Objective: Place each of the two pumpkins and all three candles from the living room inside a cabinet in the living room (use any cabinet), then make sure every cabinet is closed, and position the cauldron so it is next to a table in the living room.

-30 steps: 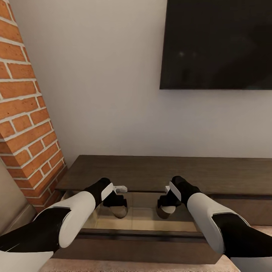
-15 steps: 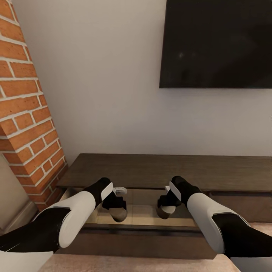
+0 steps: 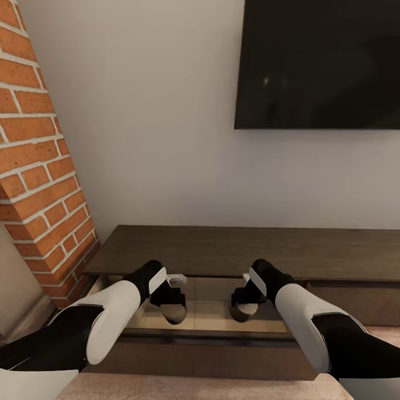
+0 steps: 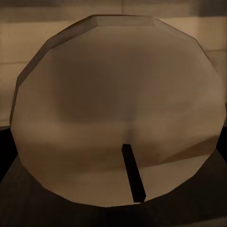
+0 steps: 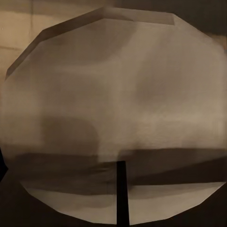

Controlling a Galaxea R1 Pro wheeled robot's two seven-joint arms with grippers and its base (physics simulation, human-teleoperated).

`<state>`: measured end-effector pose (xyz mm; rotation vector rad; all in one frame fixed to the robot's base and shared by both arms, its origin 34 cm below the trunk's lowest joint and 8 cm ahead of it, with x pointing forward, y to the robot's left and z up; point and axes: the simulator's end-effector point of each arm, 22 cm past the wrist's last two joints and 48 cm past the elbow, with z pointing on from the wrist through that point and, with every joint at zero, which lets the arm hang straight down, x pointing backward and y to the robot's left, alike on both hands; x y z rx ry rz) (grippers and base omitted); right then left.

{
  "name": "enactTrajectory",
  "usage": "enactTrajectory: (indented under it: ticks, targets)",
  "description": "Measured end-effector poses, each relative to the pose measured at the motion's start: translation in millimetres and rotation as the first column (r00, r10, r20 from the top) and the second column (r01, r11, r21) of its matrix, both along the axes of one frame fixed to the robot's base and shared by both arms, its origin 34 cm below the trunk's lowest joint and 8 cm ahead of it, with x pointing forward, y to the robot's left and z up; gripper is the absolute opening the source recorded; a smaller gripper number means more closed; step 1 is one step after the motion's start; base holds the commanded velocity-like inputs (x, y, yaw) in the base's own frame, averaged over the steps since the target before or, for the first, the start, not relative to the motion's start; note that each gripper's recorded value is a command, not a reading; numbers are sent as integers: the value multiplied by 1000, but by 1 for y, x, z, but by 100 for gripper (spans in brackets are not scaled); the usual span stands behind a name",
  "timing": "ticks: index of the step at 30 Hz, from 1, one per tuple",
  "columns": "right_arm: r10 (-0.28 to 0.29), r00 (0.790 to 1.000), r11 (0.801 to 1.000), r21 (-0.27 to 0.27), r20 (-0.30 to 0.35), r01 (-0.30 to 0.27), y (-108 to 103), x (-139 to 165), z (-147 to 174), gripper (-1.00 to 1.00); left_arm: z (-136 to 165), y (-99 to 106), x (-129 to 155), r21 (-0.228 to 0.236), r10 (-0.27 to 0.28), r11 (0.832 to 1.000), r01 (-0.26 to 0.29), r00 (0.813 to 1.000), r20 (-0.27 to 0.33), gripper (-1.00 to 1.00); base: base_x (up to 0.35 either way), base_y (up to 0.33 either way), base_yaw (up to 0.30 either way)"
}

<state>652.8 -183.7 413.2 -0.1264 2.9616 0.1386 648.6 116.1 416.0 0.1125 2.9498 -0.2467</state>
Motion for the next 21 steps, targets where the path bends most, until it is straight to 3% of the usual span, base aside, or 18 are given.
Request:
enactTrajectory:
  ticks: [9, 21]
  targets:
    - [2, 998, 1000, -6, -60, -2, -1, -18, -20, -100, -7, 1, 0, 2, 1, 1000, -1, 1000, -6, -100, 0, 0, 0]
    - [2, 997, 1000, -8, -82, -3, -1, -22, -31, -100, -18, 1, 1, 3, 4, 1000, -4, 1000, -10, -100, 0, 0, 0]
